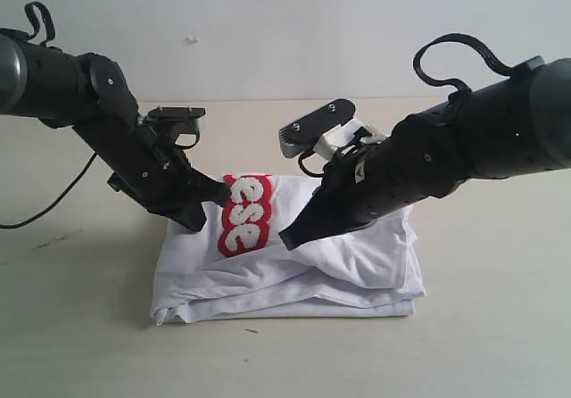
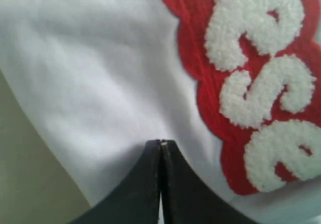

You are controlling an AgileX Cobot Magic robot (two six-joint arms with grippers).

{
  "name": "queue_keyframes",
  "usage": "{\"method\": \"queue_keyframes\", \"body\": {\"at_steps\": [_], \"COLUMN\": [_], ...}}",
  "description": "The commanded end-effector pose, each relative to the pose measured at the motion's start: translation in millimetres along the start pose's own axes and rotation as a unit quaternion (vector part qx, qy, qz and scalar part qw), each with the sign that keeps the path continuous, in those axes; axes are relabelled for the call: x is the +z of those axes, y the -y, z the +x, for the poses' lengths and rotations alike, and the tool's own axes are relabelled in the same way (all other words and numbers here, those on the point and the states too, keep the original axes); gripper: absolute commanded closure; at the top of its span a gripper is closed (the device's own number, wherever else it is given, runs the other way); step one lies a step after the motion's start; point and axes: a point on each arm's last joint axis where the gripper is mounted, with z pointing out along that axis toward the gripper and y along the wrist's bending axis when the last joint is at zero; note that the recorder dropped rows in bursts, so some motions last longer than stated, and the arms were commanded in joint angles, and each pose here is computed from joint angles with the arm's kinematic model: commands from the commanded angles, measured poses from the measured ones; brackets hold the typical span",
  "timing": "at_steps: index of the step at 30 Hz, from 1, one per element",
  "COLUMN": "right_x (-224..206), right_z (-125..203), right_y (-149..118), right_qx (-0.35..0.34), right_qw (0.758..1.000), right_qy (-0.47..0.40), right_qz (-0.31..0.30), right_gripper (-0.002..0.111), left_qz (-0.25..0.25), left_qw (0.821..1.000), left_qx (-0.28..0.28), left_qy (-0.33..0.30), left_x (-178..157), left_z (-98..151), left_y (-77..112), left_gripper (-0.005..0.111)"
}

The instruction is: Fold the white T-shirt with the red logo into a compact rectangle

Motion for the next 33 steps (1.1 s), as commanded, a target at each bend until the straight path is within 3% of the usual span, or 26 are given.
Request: {"method": "queue_keyframes", "body": {"at_steps": [1, 12, 17, 21, 24, 27, 33], "right_x": [-0.5, 30.7, 28.9, 28.1, 24.7, -1.2, -33.2], "right_z": [-1.8, 24.7, 39.8, 53.2, 41.4, 11.2, -5.8], "right_y": [-1.6, -5.0, -7.5, -4.8, -4.8, -3.6, 0.4], "right_qx": [-0.009, -0.019, -0.085, -0.126, -0.111, -0.065, -0.056], "right_qw": [1.000, 0.996, 0.983, 0.965, 0.978, 0.996, 0.998], "right_qy": [0.006, -0.082, -0.161, -0.229, -0.178, -0.067, -0.014], "right_qz": [-0.001, -0.009, -0.032, -0.033, -0.024, -0.004, 0.019], "right_gripper": [0.108, 0.108, 0.108, 0.108, 0.108, 0.108, 0.108], "left_qz": [-0.011, -0.013, -0.024, -0.042, -0.035, -0.018, 0.000], "left_qw": [1.000, 1.000, 1.000, 0.999, 0.999, 0.997, 0.996], "left_qx": [0.003, -0.001, 0.006, 0.003, -0.026, -0.062, -0.062], "left_qy": [0.011, -0.004, 0.001, -0.008, 0.003, 0.048, 0.067], "left_x": [2.6, 16.7, 17.3, 12.0, -0.2, -28.9, -71.2], "left_z": [-2.9, 0.5, -0.1, 2.5, 1.3, -5.6, -4.8], "left_y": [-3.8, -8.0, -13.0, -34.0, -43.7, -46.1, -34.7], "left_gripper": [0.106, 0.106, 0.106, 0.106, 0.106, 0.106, 0.106]}}
